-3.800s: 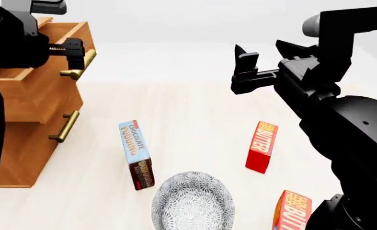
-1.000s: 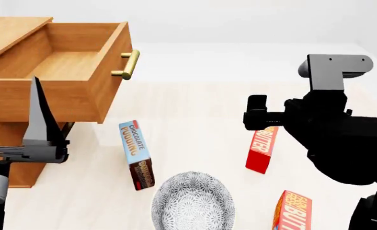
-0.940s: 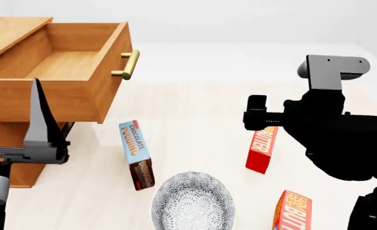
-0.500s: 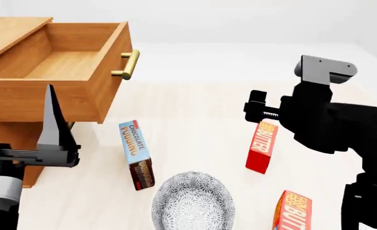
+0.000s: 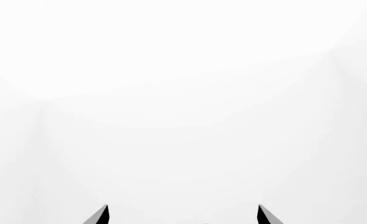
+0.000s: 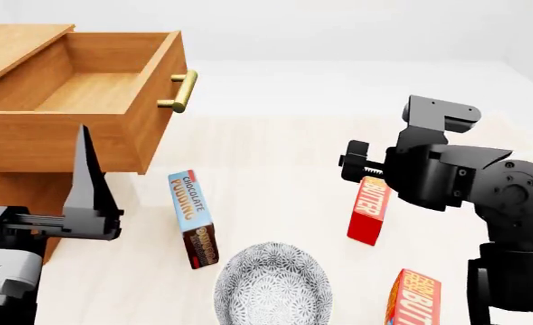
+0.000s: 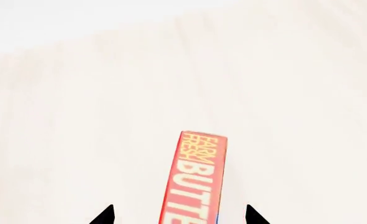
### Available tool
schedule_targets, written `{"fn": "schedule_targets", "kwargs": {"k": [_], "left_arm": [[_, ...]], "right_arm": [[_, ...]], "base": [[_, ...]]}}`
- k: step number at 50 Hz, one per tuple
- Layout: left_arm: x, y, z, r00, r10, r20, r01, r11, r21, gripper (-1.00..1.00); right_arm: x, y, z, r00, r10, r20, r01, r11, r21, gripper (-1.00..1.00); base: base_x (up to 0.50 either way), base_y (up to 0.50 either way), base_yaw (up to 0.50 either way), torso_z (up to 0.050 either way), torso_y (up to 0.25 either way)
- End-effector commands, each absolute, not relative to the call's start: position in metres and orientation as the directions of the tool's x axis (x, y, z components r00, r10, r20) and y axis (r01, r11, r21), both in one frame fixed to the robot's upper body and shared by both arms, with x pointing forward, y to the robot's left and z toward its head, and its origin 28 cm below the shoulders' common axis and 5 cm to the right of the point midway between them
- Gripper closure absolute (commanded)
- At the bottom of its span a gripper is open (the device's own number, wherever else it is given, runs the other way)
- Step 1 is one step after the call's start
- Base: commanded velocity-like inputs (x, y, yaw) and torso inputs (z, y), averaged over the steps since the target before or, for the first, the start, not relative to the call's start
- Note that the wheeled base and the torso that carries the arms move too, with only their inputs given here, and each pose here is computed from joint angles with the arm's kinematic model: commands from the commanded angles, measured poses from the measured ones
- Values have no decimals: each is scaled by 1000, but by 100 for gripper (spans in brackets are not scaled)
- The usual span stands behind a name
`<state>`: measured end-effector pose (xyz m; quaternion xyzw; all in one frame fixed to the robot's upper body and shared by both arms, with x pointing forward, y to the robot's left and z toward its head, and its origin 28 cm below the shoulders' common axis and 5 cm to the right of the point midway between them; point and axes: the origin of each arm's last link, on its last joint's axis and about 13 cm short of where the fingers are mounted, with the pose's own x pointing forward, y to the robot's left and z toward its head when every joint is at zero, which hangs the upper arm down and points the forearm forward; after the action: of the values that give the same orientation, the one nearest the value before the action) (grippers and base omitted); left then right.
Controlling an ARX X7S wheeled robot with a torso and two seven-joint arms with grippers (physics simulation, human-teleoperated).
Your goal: Put the butter at the front in the top drawer of the cabinet and close it.
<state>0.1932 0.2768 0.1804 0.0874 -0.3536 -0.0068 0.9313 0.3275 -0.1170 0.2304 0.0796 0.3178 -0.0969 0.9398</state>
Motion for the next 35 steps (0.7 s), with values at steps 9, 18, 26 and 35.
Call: {"fn": "schedule_targets", "kwargs": {"k": [9,18,26,35], "left_arm": [[197,276,172,758,-69,649,-43,987,155,-100],[199,276,169,759,-64,648,-45,988,150,-100],[201,276,169,760,-63,647,-42,988,146,-100],[203,276,167,760,-63,647,-39,989,143,-100]], "right_arm": [[341,-113,205,724,-143,-675,250,966,64,-100],[346,-117,199,713,-153,-684,274,959,71,-100],[351,-117,191,703,-149,-696,279,957,77,-100],[354,-115,182,684,-145,-715,275,959,69,-100]], "base": [[0,0,0,0,0],[0,0,0,0,0],[0,0,0,0,0],[0,0,0,0,0]]}}
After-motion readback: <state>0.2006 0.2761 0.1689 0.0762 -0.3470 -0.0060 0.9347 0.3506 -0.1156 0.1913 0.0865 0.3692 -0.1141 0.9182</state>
